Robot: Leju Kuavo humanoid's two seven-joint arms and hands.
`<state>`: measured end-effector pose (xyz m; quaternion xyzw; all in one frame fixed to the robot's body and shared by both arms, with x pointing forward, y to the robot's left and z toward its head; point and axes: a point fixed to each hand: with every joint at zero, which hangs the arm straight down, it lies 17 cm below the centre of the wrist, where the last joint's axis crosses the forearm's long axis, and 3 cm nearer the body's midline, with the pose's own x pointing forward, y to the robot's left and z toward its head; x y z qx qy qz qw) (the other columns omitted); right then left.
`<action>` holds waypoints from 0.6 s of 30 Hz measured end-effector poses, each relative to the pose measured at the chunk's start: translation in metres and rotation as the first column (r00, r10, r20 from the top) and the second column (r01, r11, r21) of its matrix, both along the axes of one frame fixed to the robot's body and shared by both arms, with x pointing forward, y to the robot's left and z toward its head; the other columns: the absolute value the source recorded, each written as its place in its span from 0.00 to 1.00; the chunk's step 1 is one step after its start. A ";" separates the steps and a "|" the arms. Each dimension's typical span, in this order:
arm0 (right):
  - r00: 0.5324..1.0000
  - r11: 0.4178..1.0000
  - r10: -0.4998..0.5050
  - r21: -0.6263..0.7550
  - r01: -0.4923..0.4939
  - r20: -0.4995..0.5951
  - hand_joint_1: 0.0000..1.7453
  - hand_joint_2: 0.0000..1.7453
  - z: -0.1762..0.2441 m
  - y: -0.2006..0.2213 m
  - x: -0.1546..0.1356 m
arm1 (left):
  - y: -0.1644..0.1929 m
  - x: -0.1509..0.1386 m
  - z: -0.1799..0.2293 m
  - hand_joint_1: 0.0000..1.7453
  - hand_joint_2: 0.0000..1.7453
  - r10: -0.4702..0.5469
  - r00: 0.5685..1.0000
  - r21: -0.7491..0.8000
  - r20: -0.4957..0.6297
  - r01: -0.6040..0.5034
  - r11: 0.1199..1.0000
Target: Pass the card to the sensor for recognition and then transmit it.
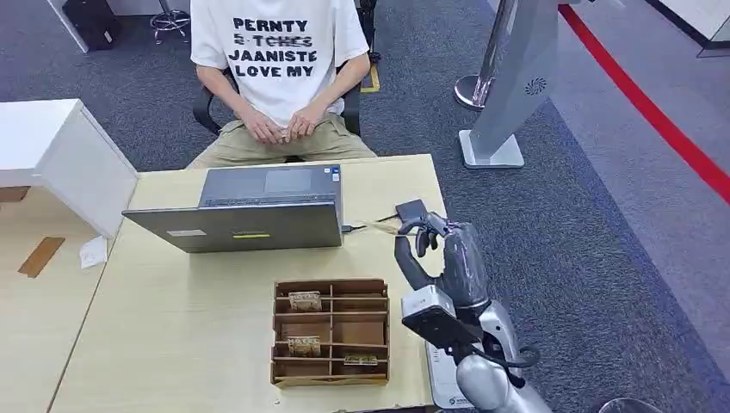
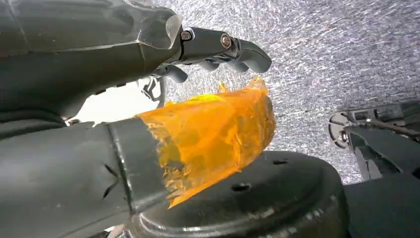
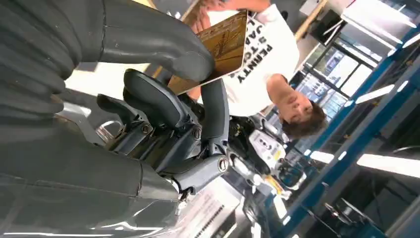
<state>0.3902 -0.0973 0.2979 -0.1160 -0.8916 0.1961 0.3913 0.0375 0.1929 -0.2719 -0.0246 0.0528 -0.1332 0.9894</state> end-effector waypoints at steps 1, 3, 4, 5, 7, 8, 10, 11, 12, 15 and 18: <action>1.000 1.000 0.001 -0.007 -0.001 0.003 1.00 1.00 0.003 0.001 0.004 | 0.000 0.001 0.000 0.00 0.00 -0.005 1.000 0.001 0.001 0.005 1.000; 1.000 1.000 -0.002 -0.020 0.002 0.005 1.00 1.00 0.009 0.004 0.014 | 0.001 0.002 0.000 0.00 0.00 -0.021 1.000 0.001 -0.002 0.021 1.000; 1.000 1.000 -0.003 -0.027 0.003 0.003 1.00 1.00 0.011 0.006 0.019 | 0.001 0.003 0.001 0.00 0.00 -0.028 1.000 0.001 -0.002 0.028 1.000; 1.000 0.999 -0.006 -0.039 0.006 0.004 1.00 1.00 0.014 0.007 0.024 | 0.001 0.003 0.001 0.00 0.00 -0.037 0.999 0.002 -0.001 0.037 0.999; 1.000 0.998 -0.011 -0.058 0.011 0.002 1.00 1.00 0.019 0.011 0.035 | 0.001 0.004 0.001 0.00 0.00 -0.054 0.999 0.005 -0.004 0.054 0.999; 1.000 0.998 -0.011 -0.068 0.011 0.003 1.00 1.00 0.022 0.014 0.040 | 0.002 0.005 0.001 0.00 0.00 -0.060 0.998 0.007 -0.004 0.060 0.998; 1.000 0.996 -0.013 -0.086 0.013 0.001 1.00 1.00 0.026 0.019 0.049 | 0.002 0.008 0.002 0.00 0.00 -0.072 0.997 0.006 -0.001 0.072 0.997; 1.000 0.995 -0.013 -0.096 0.013 -0.001 1.00 1.00 0.029 0.022 0.054 | 0.002 0.009 0.002 0.00 0.00 -0.078 0.997 0.006 0.001 0.078 0.997; 1.000 0.994 -0.014 -0.106 0.013 -0.003 1.00 1.00 0.030 0.024 0.058 | 0.002 0.010 0.002 0.00 0.00 -0.084 0.996 0.005 0.000 0.084 0.996; 1.000 0.989 -0.018 -0.144 0.016 -0.016 1.00 1.00 0.033 0.034 0.071 | 0.003 0.012 0.003 0.00 0.00 -0.109 0.994 0.008 0.000 0.109 0.994; 1.000 0.984 -0.024 -0.174 0.021 -0.019 1.00 1.00 0.038 0.042 0.081 | 0.003 0.012 0.003 0.00 0.00 -0.125 0.992 0.011 -0.005 0.125 0.992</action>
